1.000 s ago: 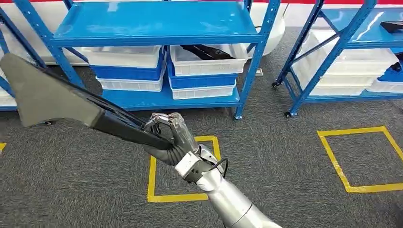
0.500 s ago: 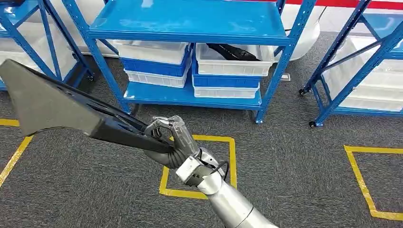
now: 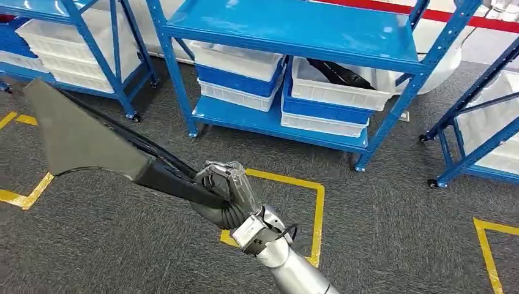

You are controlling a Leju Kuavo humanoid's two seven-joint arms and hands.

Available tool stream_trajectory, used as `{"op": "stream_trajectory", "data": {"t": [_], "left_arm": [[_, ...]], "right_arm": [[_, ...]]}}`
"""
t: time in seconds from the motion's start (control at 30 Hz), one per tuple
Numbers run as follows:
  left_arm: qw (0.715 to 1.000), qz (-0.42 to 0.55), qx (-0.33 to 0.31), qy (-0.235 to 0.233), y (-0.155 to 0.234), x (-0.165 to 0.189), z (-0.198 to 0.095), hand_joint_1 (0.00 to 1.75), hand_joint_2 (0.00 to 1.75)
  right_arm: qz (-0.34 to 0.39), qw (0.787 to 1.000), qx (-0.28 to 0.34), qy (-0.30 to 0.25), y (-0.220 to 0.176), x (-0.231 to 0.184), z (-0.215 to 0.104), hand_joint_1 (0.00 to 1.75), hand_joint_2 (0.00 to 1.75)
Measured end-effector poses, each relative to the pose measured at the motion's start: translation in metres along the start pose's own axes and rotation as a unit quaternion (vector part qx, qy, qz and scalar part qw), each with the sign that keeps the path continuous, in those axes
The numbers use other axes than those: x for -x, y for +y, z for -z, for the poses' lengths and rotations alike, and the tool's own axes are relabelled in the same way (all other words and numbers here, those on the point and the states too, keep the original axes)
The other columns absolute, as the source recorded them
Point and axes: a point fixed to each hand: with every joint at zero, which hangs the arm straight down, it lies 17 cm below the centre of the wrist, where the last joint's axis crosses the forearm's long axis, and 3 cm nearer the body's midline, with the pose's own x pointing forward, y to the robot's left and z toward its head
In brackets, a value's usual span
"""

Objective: Take the parts from the cabinet and place them on the table.

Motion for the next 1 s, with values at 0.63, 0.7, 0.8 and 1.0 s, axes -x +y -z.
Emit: {"op": "stream_trajectory", "data": {"t": [0.63,0.7,0.8,1.0], "left_arm": [[1.0,0.004,-0.011,0.019,0.01,0.011,-0.002,0.0,1.75],[0.999,0.018,-0.016,0.044,0.011,0.018,-0.001,0.0,1.75],[0.996,0.029,-0.042,0.074,0.023,0.035,-0.007,0.0,1.75],[0.998,0.035,-0.038,0.023,0.016,0.022,-0.011,0.0,1.75]], "right_arm": [[-0.017,0.999,0.022,0.036,-0.023,0.016,-0.037,1.75,1.75],[-0.017,0.999,0.025,0.046,-0.022,0.019,-0.046,1.75,1.75],[0.015,0.997,0.006,0.073,-0.001,0.023,-0.07,1.75,1.75],[0.061,0.996,-0.009,0.067,0.025,0.008,-0.075,1.75,1.75]]}}
